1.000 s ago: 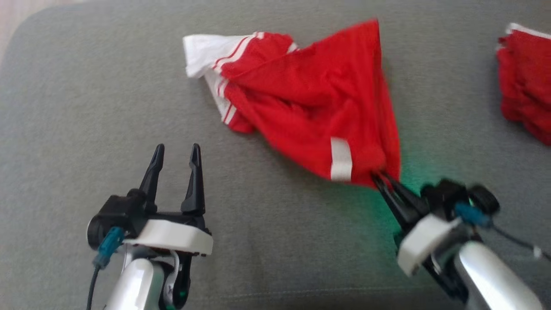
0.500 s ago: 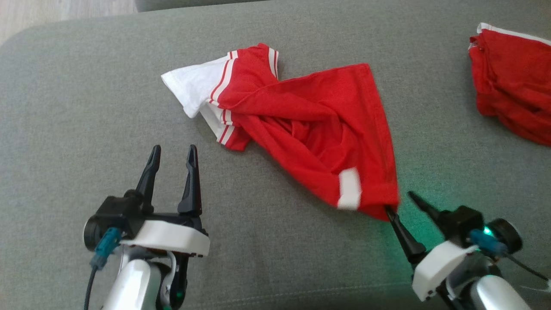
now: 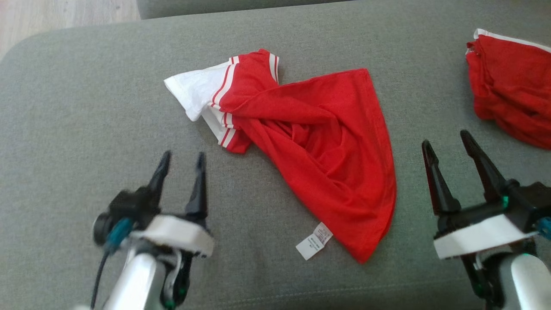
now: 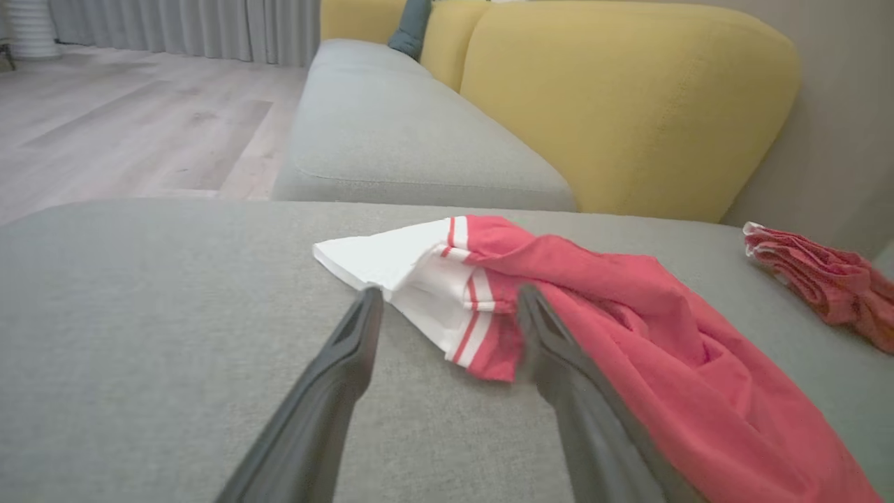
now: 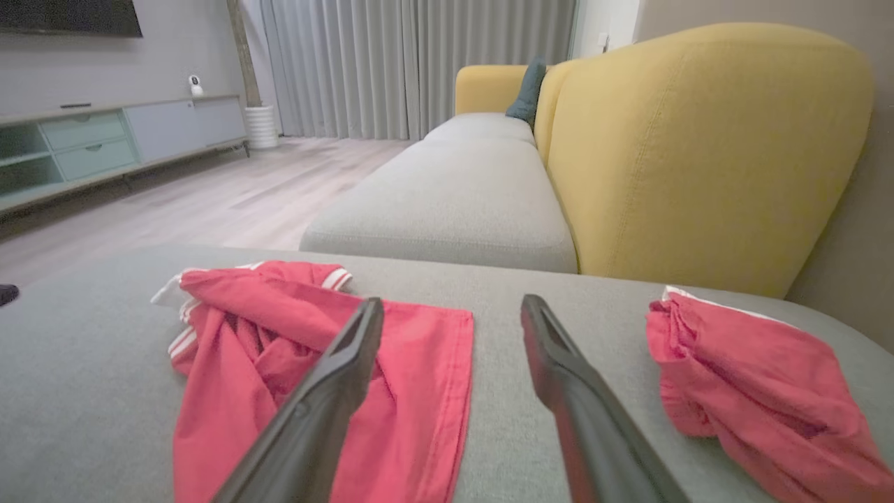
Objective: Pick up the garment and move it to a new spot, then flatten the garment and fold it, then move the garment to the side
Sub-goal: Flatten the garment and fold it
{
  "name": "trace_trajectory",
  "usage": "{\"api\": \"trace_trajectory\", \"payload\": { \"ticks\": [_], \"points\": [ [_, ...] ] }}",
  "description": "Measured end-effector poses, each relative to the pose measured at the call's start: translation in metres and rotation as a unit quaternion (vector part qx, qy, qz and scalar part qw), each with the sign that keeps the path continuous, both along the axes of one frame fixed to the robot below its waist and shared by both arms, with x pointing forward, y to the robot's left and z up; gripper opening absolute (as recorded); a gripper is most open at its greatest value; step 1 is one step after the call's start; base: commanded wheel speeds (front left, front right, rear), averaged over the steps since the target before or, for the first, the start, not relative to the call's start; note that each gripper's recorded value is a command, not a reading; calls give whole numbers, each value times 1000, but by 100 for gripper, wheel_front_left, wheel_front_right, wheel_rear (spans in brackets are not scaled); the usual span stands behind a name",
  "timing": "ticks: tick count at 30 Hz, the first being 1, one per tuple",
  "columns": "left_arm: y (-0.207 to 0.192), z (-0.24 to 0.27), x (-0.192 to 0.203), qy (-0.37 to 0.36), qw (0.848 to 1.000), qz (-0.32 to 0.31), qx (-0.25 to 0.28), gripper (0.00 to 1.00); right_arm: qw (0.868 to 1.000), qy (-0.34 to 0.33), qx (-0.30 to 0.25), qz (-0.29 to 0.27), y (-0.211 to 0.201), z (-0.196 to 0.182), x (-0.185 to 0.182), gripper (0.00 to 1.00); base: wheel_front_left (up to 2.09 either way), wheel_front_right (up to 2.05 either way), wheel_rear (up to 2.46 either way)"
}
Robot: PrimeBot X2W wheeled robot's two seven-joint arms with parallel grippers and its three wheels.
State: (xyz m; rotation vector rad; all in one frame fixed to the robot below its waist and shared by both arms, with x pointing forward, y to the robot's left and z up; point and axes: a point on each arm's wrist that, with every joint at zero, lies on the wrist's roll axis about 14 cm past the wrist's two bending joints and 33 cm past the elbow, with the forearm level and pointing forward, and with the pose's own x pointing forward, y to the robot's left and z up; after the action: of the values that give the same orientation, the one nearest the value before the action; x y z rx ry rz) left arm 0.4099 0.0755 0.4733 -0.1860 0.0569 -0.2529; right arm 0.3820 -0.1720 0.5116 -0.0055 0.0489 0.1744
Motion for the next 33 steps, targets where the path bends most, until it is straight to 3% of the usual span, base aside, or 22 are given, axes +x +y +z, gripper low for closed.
{"api": "trace_trajectory", "payload": {
  "ticks": [13, 25, 26, 27, 28, 33],
  "points": [
    [-67, -15, 48, 5, 989, -126, 79, 100, 1000, -4, 24, -6, 12, -10, 11, 100, 0, 0, 0],
    [-69, -46, 74, 9, 973, -157, 172, 100, 999, 16, 16, -28, -2, -28, 11, 100, 0, 0, 0],
    [-66, -50, 75, 14, 971, -155, 181, 70, 999, 17, 17, -29, -2, -29, 11, 100, 0, 0, 0],
    [-65, -52, 76, 17, 970, -155, 187, 25, 999, 19, 18, -29, -1, -30, 12, 100, 0, 0, 0],
    [-64, -53, 77, 18, 969, -156, 191, 0, 999, 18, 19, -29, -1, -31, 12, 100, 0, 0, 0],
    [-67, -49, 81, 0, 968, -154, 198, 0, 999, 11, 20, -29, 0, -27, 17, 100, 0, 0, 0]
  ]
}}
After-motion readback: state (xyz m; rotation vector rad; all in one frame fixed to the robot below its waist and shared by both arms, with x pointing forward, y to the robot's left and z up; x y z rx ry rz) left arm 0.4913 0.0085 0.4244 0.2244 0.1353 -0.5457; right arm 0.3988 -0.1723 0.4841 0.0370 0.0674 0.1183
